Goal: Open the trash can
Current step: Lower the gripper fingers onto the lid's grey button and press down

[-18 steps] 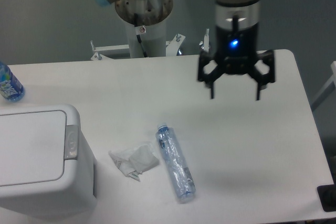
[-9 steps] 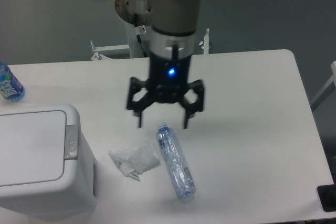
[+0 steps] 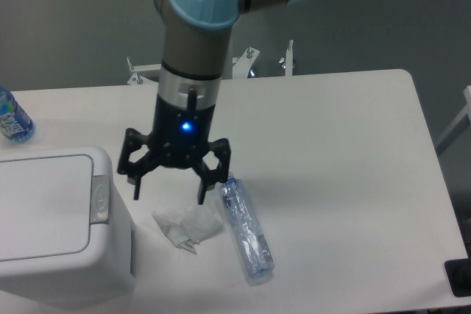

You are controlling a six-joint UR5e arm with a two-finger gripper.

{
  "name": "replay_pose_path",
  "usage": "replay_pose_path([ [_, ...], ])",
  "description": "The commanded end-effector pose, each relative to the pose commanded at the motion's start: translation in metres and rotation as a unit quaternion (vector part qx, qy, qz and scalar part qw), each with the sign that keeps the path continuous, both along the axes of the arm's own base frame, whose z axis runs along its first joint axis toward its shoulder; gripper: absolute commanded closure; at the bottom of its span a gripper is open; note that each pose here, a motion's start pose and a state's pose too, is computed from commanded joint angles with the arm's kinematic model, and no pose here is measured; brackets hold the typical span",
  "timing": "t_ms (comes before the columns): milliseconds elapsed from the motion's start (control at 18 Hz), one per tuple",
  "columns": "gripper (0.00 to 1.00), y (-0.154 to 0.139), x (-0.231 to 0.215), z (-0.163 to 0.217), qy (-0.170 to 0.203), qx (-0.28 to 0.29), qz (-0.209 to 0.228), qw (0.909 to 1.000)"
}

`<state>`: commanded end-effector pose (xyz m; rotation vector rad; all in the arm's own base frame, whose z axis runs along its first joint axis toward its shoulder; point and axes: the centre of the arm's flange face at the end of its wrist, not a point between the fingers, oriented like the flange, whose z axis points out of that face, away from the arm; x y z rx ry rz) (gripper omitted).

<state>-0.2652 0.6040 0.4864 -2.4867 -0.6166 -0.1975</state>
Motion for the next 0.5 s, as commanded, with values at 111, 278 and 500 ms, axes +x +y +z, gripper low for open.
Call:
replay_pose_path([
  [111, 0.00, 0.001, 0.002, 0.001, -0.001, 0.002, 0.003, 1.0000],
  [278, 0.00, 0.005, 0.011, -0.003, -0.008, 0.000, 0.002, 1.0000],
  [500, 0.00, 0.006, 0.014, -0.004, -0.009, -0.001, 0.001, 1.0000],
])
